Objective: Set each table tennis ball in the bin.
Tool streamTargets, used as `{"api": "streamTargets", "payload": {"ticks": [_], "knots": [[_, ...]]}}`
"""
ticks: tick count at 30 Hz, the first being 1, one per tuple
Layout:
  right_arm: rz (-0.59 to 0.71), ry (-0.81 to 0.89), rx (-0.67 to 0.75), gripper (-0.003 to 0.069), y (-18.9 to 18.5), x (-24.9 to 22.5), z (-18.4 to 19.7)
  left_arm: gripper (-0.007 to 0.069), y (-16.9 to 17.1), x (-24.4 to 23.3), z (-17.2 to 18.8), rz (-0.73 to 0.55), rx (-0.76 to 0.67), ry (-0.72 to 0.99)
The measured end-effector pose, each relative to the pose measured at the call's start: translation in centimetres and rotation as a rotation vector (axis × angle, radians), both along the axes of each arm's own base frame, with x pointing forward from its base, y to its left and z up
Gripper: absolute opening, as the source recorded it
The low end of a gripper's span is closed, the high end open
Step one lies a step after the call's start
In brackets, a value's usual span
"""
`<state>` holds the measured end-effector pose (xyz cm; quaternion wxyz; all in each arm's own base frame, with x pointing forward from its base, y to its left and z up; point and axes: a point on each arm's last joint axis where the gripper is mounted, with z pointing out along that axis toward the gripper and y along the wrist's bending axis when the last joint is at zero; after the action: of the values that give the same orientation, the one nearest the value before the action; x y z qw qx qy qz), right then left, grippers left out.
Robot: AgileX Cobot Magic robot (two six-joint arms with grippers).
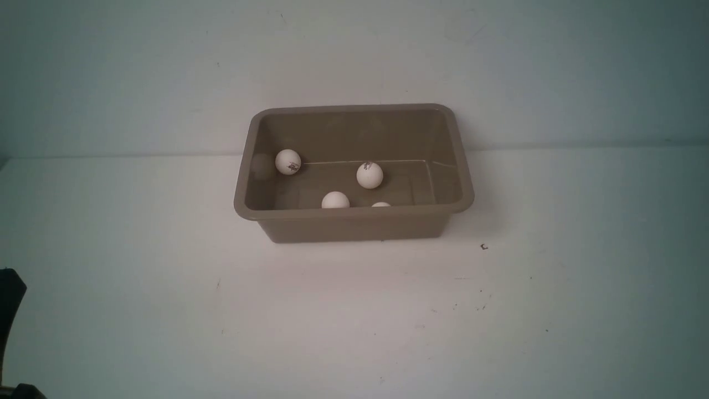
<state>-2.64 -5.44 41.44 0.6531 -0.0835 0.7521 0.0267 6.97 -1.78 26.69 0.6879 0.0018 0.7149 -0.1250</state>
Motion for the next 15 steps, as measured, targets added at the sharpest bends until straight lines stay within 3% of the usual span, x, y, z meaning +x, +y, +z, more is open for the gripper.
{"api": "streamTargets", "payload": {"ticks": [5, 15], "knots": [[0.055, 0.049, 0.017, -0.0013, 2.7, 3.6, -5.8, -0.0004, -0.6, -0.1, -0.1, -0.066, -0.051, 0.024], [0.197, -0.007, -0.014, -0.0013, 6.3, 7.4, -12.5, -0.0004, -0.8, -0.2, -0.1, -0.092, -0.073, 0.031]]}}
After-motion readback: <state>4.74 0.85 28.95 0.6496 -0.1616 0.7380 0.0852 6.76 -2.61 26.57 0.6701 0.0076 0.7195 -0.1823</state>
